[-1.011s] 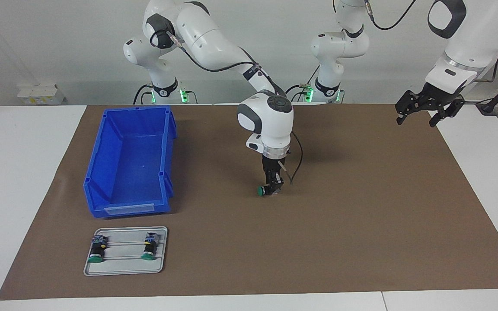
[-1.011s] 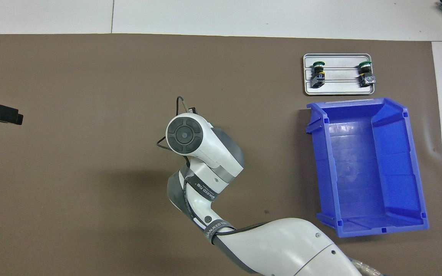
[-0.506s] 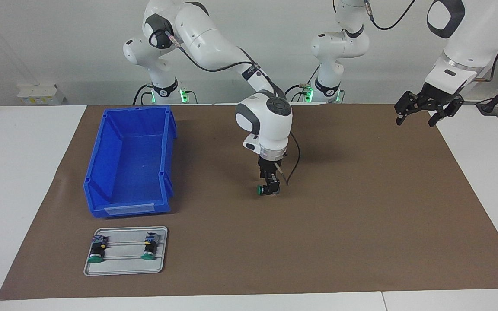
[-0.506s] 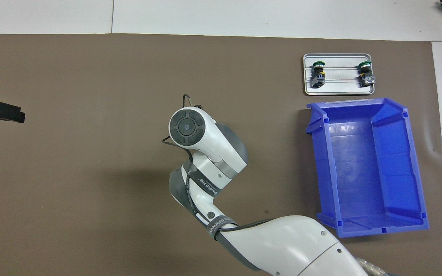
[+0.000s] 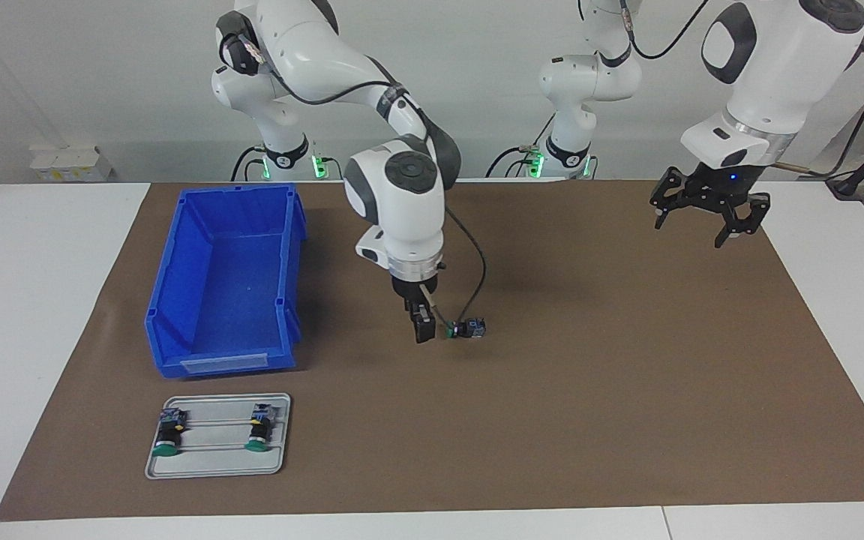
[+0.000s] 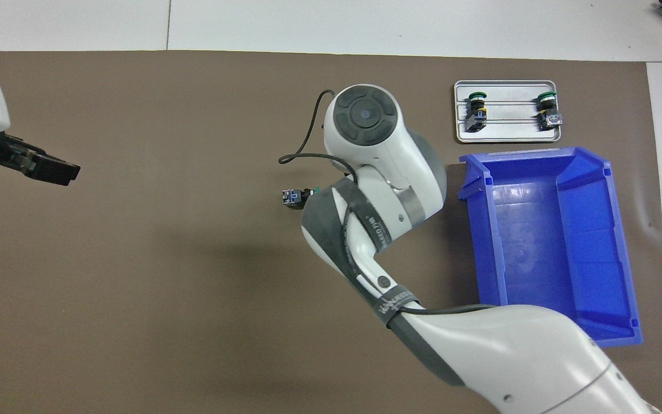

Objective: Place and press button with both arms

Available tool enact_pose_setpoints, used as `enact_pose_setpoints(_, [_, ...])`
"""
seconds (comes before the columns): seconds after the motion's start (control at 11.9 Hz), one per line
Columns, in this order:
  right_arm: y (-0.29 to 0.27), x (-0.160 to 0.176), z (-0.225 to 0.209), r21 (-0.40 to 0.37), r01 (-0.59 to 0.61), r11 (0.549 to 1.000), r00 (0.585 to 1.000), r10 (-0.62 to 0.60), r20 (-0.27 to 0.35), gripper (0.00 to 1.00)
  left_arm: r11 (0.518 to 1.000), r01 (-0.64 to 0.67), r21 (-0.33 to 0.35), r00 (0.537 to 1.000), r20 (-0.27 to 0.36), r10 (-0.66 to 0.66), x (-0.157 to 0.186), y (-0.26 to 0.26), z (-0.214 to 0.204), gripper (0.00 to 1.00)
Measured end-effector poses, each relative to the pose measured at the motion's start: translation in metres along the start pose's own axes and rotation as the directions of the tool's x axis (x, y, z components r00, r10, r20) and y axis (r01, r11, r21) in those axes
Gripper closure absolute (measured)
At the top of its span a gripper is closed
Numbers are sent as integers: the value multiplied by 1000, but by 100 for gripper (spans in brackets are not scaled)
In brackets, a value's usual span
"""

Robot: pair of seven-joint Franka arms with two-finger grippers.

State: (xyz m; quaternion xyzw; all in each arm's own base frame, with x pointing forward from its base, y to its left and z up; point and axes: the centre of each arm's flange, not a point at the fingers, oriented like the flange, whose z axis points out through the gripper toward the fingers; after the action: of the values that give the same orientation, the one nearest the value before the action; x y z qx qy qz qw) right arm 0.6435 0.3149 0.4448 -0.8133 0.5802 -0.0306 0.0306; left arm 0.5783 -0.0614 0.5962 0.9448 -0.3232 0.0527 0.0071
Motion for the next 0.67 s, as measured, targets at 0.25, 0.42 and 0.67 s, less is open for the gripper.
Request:
enact_pose_setpoints(0.25, [18, 70, -58, -34, 199, 979, 979, -198, 45, 22, 954, -293, -56, 956, -45, 291, 10, 12, 18, 0])
enact_pose_setpoints(0.42, [27, 102, -74, -43, 342, 939, 939, -340, 59, 22, 906, -420, -54, 907, -62, 417, 20, 30, 35, 1])
enact_pose_setpoints(0.67, [50, 167, -98, -59, 562, 825, 825, -554, 113, 22, 844, -535, -34, 843, -82, 531, 46, 73, 78, 0])
